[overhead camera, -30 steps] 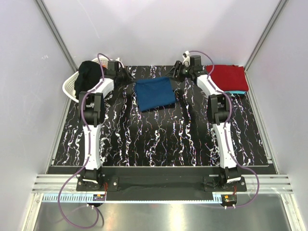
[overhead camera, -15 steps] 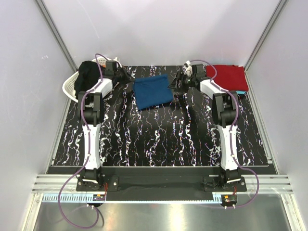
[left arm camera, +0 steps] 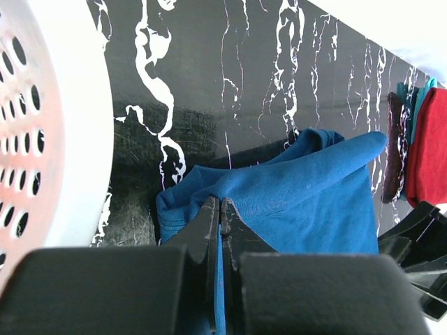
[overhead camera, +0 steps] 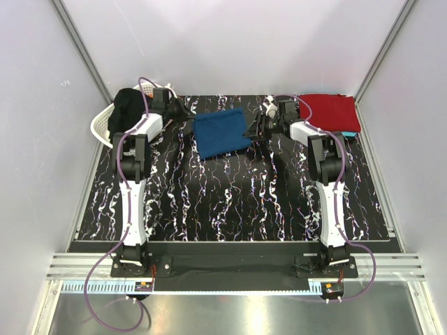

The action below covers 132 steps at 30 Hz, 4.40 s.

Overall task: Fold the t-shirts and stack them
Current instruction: Fold the tshirt

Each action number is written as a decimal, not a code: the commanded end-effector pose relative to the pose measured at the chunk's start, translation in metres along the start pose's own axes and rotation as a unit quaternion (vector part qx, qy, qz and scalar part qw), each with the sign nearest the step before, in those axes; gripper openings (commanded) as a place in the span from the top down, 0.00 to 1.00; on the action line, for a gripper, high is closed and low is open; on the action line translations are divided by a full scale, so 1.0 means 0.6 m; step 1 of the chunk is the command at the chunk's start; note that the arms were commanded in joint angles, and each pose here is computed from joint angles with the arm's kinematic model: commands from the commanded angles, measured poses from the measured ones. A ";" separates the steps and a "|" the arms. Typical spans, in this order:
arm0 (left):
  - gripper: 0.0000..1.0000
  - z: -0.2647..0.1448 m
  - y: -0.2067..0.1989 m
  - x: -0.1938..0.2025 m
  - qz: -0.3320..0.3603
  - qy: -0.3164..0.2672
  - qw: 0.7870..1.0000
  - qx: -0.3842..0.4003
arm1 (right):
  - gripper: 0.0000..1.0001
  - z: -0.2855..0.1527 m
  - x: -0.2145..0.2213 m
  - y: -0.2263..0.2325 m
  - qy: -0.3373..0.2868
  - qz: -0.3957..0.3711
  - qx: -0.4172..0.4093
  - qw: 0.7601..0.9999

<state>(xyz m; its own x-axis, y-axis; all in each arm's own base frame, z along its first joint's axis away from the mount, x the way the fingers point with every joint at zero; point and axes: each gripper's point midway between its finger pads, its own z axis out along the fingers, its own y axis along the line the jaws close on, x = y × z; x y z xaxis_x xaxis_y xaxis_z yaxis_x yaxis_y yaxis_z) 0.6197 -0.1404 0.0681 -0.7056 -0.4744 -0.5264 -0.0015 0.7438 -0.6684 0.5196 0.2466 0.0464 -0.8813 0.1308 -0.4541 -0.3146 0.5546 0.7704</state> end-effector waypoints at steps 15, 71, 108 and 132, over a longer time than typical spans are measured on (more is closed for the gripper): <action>1.00 -0.093 -0.029 -0.106 0.056 -0.082 0.994 -0.046 | 1.00 0.020 -0.012 0.006 -0.018 -0.024 -0.027 0.999; 0.55 -0.242 -0.089 0.283 0.098 0.124 0.986 0.047 | 0.99 -0.091 0.214 0.098 -0.010 0.078 0.018 0.997; 0.61 -0.250 -0.029 0.370 0.110 0.160 0.980 -0.034 | 0.88 -0.121 0.285 0.110 -0.018 0.102 0.035 0.994; 1.00 -0.298 -0.008 0.383 0.002 0.057 0.997 -0.058 | 1.00 -0.127 0.291 0.093 -0.084 0.173 0.038 0.981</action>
<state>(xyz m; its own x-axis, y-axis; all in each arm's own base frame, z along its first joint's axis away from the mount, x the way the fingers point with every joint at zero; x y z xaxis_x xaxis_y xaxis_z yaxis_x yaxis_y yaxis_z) 0.3119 -0.1742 0.0301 -0.8603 -0.3392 -0.3807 -0.0647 0.8132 -0.5784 0.3104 0.2336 0.0253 -0.8955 0.3880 -0.2179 0.0440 0.5644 0.8243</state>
